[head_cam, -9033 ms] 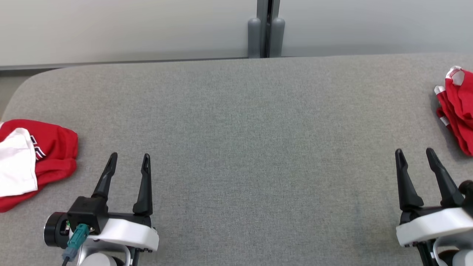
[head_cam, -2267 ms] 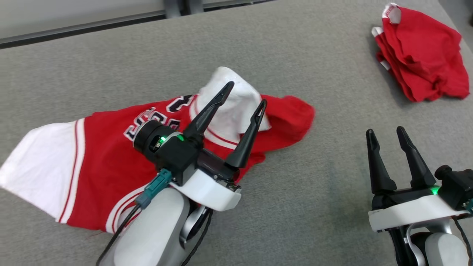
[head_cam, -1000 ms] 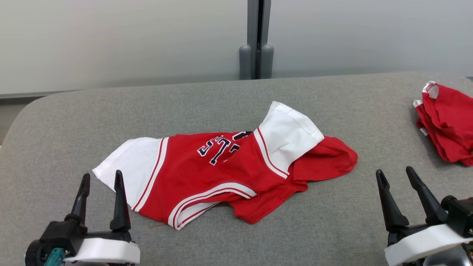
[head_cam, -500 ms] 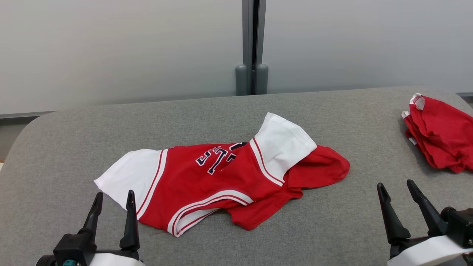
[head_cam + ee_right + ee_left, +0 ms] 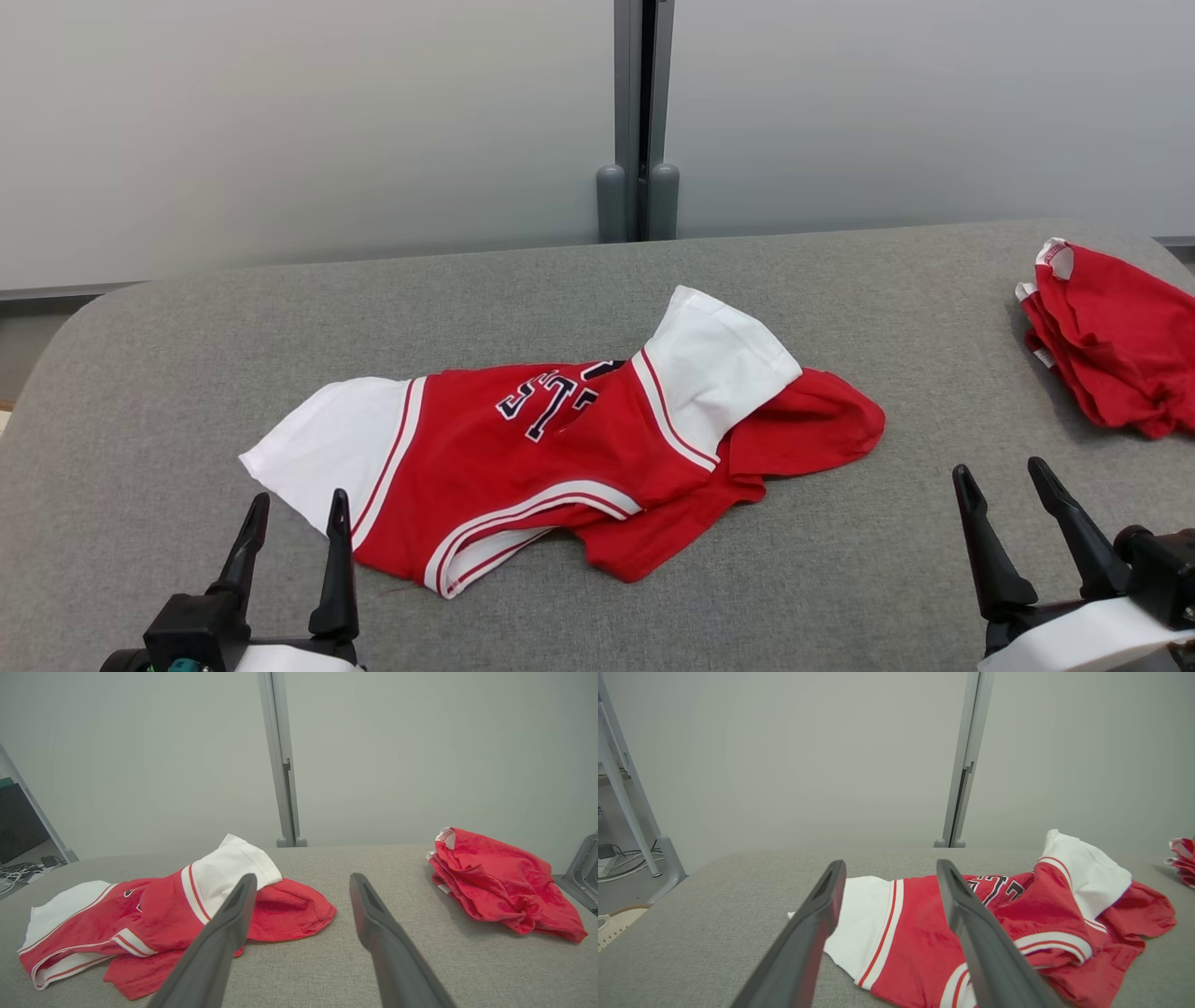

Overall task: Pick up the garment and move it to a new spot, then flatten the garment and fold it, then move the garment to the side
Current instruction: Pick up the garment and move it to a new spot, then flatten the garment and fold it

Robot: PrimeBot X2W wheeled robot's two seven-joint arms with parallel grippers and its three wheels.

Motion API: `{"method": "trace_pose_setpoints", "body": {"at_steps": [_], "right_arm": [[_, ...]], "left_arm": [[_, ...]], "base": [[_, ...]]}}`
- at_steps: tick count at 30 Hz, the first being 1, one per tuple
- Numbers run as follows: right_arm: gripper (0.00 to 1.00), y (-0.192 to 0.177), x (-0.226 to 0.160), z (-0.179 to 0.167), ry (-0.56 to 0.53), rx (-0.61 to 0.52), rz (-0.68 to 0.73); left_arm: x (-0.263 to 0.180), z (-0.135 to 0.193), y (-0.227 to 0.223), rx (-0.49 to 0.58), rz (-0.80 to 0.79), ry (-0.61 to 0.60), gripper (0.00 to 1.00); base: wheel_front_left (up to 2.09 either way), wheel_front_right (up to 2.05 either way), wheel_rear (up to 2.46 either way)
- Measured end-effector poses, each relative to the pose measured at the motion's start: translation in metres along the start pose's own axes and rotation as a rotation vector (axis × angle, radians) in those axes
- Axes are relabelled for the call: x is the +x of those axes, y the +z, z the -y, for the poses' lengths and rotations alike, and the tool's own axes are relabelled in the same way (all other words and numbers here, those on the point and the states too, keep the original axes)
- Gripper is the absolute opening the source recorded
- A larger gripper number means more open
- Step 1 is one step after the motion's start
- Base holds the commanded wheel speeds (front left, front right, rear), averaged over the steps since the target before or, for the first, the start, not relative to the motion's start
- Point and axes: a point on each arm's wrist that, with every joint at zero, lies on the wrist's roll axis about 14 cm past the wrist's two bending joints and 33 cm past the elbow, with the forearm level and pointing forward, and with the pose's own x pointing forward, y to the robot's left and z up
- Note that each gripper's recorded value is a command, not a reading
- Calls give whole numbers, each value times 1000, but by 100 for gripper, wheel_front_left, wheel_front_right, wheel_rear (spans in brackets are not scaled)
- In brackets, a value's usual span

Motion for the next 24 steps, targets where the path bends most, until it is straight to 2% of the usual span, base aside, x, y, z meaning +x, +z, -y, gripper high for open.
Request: {"method": "trace_pose_setpoints", "body": {"at_steps": [14,24], "right_arm": [[100,-5,5,-1,6,4,-22],[100,-28,41,-26,101,32,-93]], "left_arm": [[3,1,-5,-5,-16,-3,100],[21,-2,-2,-4,3,9,100]], "base": [[0,0,0],[0,0,0]]}}
